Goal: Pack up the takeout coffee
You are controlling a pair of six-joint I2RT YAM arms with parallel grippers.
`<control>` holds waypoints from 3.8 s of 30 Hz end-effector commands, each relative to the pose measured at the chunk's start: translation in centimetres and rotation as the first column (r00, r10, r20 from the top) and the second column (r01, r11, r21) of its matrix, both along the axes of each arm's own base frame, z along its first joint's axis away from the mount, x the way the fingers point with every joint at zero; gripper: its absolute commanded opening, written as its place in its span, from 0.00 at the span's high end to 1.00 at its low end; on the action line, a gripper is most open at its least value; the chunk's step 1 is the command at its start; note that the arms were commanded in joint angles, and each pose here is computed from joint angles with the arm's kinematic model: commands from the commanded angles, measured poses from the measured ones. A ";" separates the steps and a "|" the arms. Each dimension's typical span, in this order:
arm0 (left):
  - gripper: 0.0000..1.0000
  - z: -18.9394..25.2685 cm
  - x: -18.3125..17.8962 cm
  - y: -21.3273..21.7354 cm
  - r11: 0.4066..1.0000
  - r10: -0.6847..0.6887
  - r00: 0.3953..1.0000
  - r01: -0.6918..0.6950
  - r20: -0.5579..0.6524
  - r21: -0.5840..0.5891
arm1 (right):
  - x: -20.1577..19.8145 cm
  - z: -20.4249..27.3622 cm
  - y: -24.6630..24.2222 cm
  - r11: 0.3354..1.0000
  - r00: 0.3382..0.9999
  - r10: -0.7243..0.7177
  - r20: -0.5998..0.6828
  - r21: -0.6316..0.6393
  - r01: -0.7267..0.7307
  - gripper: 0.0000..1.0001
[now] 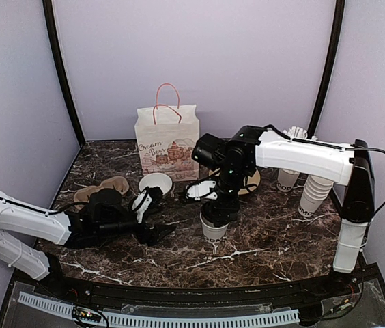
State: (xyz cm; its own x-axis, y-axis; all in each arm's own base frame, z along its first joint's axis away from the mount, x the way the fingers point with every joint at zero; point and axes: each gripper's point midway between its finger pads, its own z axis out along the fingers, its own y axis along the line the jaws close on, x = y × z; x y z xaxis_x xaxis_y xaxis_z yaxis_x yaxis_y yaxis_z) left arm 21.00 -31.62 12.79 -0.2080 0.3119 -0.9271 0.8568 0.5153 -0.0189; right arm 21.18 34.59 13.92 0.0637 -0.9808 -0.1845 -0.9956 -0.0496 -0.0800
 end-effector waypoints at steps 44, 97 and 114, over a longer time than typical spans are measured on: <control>0.20 2.8 2.4 -8.3 0.996 0.039 0.863 -0.073 -0.504 -0.047 | 5.6 3.6 -6.7 0.703 0.735 -0.345 -0.583 0.359 0.614 0.55; 0.48 -10.3 3.1 -4.6 0.957 0.287 0.636 -0.167 -0.717 0.236 | 4.0 -9.1 -5.3 0.719 0.471 -0.471 -0.746 -0.015 0.694 0.84; 0.24 3.8 4.0 -8.7 0.990 0.026 0.829 -0.098 -0.559 -0.100 | 3.6 1.5 -4.5 0.735 0.570 -0.201 -0.797 0.263 0.625 0.48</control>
